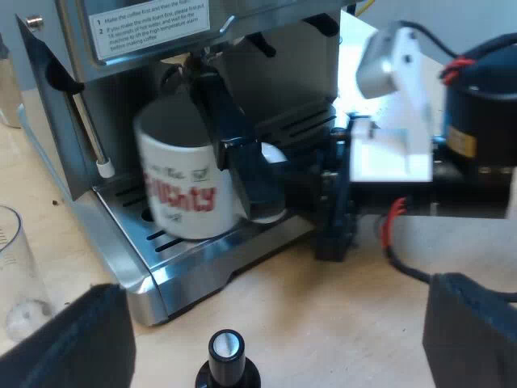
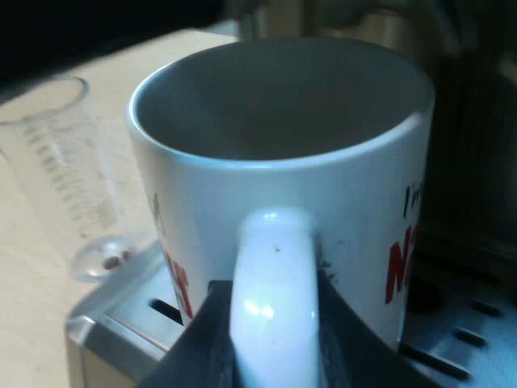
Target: Remove mug from coffee machine
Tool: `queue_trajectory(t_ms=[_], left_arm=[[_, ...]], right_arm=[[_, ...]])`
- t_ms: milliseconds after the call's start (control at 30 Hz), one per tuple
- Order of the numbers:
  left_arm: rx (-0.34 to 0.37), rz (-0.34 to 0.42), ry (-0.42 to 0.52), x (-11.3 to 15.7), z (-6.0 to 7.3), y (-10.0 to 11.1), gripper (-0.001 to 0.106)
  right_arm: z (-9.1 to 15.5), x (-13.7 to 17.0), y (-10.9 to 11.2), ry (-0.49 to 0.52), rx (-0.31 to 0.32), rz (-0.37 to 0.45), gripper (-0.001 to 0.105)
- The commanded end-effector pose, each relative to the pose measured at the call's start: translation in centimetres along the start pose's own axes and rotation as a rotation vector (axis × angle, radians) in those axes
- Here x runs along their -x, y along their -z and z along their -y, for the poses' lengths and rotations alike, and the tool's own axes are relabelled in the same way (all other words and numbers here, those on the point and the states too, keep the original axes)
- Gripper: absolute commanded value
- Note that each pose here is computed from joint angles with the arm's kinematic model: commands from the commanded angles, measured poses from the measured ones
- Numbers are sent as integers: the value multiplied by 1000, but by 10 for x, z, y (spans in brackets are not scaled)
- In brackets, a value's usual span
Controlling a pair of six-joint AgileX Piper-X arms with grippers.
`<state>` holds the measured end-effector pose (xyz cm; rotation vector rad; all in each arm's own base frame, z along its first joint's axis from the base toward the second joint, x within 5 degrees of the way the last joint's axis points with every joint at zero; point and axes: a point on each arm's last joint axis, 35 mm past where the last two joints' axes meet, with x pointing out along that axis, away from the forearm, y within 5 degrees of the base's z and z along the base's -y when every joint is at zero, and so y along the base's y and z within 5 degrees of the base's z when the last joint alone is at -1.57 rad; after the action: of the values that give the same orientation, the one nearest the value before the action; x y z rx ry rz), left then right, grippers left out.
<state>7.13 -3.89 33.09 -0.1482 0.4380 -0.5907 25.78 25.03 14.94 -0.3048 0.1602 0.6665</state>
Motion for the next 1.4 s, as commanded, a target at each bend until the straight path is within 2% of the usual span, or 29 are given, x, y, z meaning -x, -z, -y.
queue_trajectory(t_ms=[33,133,400,700,933,1100,1200,1267,1400], left_arm=[[9,10,13,1,2,-3,79],[9,10,13,1,2,-3,79],[9,9,21,1,2,-3,79],[12,-26,129,1,5,-1,79],[11,-39,181,1,8,0,79],[-12,-96,258,-6,14,2,79],[-23,-139,296,-12,17,3,79],[-29,-168,316,-17,20,4,79],[-31,-180,324,-23,21,3,79]], right_arm=[[4,16,-6,32,-1,26,0],[6,33,0,29,1,12,0],[9,86,4,27,-1,42,0],[-1,136,-1,57,0,103,0],[-15,165,-9,102,17,96,0],[-23,186,-17,144,30,87,0],[-21,195,-17,227,12,56,0],[-16,199,-16,309,-44,35,0],[-6,203,-15,432,-65,12,0]])
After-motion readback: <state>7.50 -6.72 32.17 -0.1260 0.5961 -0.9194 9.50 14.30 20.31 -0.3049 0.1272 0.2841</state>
